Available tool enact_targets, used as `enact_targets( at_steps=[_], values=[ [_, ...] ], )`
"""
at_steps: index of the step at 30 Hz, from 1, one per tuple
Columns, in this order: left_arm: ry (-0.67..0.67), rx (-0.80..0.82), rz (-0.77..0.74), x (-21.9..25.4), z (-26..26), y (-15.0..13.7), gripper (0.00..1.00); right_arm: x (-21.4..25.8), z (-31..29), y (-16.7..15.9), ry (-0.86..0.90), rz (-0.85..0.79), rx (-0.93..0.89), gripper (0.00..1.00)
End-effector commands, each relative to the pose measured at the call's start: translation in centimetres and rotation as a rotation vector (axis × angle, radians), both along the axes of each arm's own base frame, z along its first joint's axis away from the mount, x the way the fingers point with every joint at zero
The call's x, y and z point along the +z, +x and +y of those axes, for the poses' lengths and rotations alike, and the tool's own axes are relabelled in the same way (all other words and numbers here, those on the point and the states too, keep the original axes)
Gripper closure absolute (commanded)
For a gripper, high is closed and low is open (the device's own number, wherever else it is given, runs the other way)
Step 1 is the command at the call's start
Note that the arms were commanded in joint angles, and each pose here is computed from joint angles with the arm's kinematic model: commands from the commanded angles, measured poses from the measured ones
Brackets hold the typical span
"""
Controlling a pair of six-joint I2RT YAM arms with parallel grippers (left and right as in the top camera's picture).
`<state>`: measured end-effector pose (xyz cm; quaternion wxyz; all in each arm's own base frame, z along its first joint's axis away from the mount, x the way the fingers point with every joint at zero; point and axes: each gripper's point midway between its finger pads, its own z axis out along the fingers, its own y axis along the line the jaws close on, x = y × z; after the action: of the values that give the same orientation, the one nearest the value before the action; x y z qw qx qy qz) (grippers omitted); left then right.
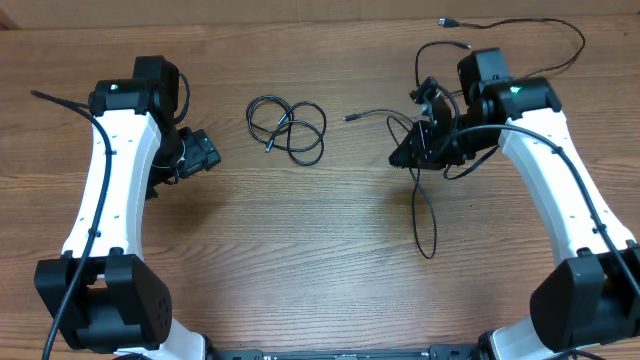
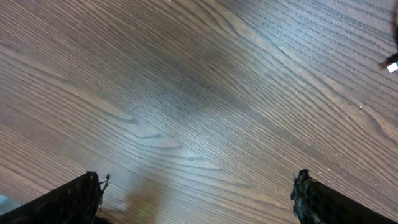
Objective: Untangle cables
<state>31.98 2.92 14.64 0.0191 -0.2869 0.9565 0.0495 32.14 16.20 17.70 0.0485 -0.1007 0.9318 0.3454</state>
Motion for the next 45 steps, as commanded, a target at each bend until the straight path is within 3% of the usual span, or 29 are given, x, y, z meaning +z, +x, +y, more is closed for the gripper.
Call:
enact_targets(
  at_steps=[1, 2, 3, 4, 5, 18, 24, 34, 37, 41, 45],
  values=[
    [-0.002, -0.013, 0.004, -0.1, -0.1, 0.0, 0.00, -0.9, 0.3, -0.8, 0.024, 0.025, 0.016, 0.76],
    [-0.002, -0.013, 0.004, -0.1, -0.1, 0.0, 0.00, -1.3, 0.1, -1.0, 0.008, 0.035, 0.013, 0.55],
    [-0.002, -0.013, 0.004, -0.1, -0.1, 0.0, 0.01, -1.6, -0.2, -1.1, -0.013, 0.045, 0.006, 0.21],
    [-0.002, -0.013, 0.004, -0.1, -0.1, 0.0, 0.00, -1.9, -0.5, -1.2, -0.037, 0.050, 0.002, 0.07],
    [-0.002, -0.013, 0.004, -0.1, -0.1, 0.0, 0.01, -2.1, -0.8, -1.2, -0.054, 0.054, -0.002, 0.03],
    [-0.002, -0.013, 0.004, -0.1, -0.1, 0.0, 0.00, -2.7, -1.2, -2.2, -0.114, 0.116, -0.030, 0.00],
    [-0.002, -0.013, 0.003, -0.1, -0.1, 0.0, 0.00, -3.5, -0.4, -3.7, -0.217, 0.119, 0.040, 0.00],
    [-0.002, -0.013, 0.003, -0.1, -0.1, 0.0, 0.01, -3.7, 4.8, -6.3, -0.247, 0.083, 0.176, 0.00],
    [-0.002, -0.013, 0.004, -0.1, -0.1, 0.0, 0.00, -4.6, 4.8, -5.6, -0.361, 0.051, 0.107, 0.00],
    [-0.002, -0.013, 0.004, -0.1, -0.1, 0.0, 0.00, -5.4, 2.4, -3.8, -0.549, 0.028, -0.122, 0.00],
    [-0.002, -0.013, 0.004, -0.1, -0.1, 0.0, 0.00, -5.5, 0.6, -2.6, -0.626, 0.020, -0.278, 0.00]
  ],
)
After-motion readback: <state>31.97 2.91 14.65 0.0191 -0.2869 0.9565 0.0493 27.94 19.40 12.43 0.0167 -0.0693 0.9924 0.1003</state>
